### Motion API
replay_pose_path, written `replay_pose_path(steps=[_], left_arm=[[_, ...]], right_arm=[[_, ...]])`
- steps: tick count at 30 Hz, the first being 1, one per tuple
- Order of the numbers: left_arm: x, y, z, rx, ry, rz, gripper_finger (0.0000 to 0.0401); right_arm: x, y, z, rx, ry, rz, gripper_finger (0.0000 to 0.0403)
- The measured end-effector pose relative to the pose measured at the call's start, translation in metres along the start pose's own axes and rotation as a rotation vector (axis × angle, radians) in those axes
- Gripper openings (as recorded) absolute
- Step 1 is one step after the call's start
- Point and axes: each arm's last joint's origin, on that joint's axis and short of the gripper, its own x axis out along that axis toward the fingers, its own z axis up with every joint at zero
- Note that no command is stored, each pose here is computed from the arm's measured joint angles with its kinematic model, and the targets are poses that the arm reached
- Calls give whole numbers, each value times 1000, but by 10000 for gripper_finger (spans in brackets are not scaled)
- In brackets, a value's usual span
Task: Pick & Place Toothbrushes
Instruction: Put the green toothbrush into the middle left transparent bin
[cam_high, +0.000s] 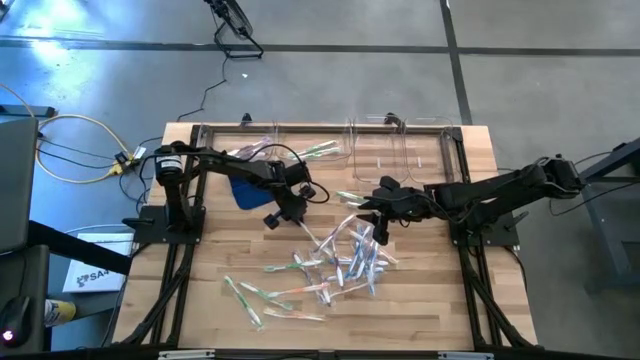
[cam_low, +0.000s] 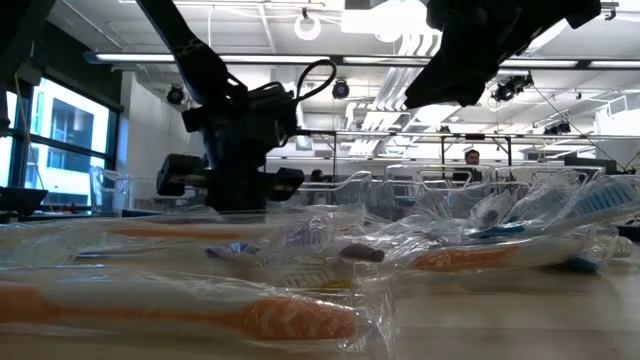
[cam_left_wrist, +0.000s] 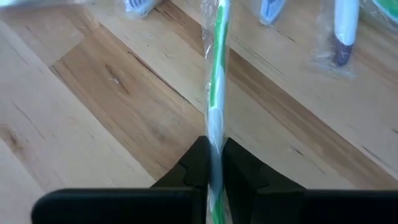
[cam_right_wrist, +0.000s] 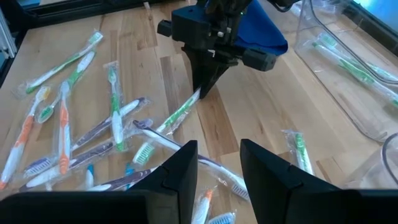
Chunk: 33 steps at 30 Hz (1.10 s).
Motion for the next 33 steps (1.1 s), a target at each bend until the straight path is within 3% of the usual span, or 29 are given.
replay_pose_path(steps=[18, 26, 33], left_arm=[[-4, 0, 2, -60, 4, 12, 23], [-32, -3, 12, -8, 137, 146, 23], [-62, -11, 20, -34, 312, 276, 23]], right_arm=[[0, 0, 0, -8, 0, 0, 114], [0, 0, 0, -8, 1, 3, 114], [0, 0, 0, -8, -1, 1, 114]])
